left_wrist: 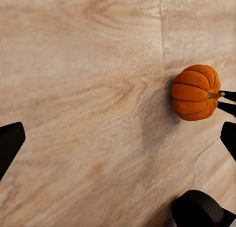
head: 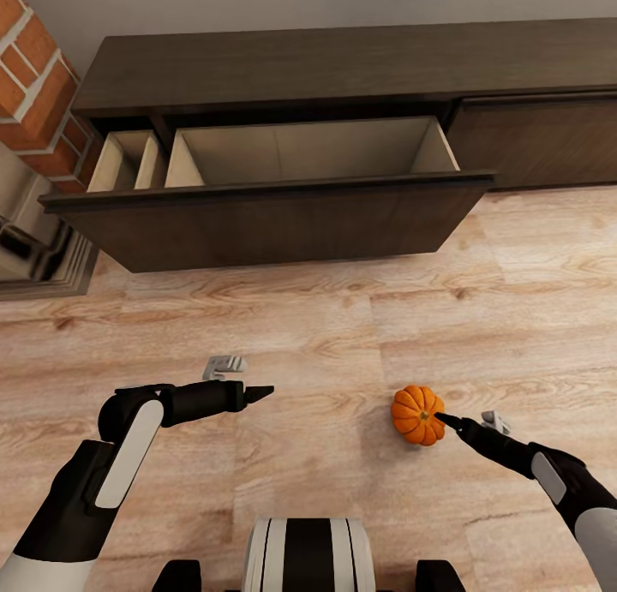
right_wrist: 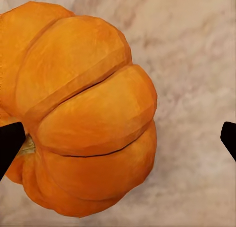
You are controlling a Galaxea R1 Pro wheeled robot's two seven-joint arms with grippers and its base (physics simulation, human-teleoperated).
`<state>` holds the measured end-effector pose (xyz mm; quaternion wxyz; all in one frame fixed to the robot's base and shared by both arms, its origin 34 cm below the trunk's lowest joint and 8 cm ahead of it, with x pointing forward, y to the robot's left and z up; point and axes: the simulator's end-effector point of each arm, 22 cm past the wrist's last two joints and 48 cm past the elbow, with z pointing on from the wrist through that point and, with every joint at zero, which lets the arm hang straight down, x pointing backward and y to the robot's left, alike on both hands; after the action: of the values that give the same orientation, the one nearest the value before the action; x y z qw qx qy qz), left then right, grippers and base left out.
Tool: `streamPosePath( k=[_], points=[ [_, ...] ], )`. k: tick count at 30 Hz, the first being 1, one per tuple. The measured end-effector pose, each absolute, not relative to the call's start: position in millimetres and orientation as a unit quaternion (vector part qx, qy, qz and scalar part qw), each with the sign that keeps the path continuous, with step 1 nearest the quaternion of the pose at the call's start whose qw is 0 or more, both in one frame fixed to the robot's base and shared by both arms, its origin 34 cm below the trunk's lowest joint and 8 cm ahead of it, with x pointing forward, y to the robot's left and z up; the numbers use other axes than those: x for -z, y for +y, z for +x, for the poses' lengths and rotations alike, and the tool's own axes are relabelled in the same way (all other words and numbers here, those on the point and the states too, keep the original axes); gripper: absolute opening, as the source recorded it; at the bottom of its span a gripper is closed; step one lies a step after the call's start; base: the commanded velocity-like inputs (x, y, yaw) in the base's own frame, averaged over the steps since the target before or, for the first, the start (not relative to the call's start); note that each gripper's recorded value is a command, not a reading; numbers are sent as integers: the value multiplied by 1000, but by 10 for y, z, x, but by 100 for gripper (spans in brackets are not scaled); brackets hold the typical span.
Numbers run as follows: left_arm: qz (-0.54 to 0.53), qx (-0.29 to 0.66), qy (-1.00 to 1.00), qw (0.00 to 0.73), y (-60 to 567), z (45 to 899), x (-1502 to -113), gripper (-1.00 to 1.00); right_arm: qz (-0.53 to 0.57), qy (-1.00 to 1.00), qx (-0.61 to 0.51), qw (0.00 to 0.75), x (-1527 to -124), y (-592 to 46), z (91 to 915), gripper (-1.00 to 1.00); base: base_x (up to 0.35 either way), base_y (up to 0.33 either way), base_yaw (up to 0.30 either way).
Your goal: Place each of the two pumpkins and all three candles from the living room inside a cabinet in the living room (use any cabinet), then make sure every cabinet is closed, and position the cauldron so it is next to a table in the living room.
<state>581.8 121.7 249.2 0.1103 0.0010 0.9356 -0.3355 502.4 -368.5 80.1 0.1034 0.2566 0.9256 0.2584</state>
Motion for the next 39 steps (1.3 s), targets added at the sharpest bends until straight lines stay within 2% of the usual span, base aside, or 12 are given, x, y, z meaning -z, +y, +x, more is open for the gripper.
streamPosePath(
  k=[16, 38, 39],
  points=[
    [-2, 335, 937, 102, 1218, 5773, -2407, 100, 269, 916, -281, 102, -748, -3475, 5037, 100, 0, 0, 0],
    [-3, 335, 937, 100, 1217, 5761, -2385, 100, 233, 913, -318, 108, -795, -3111, 5355, 100, 0, 0, 0],
    [-3, 336, 937, 100, 1217, 5761, -2385, 100, 231, 913, -319, 106, -794, -3088, 5352, -100, 0, 0, 0]
  ],
)
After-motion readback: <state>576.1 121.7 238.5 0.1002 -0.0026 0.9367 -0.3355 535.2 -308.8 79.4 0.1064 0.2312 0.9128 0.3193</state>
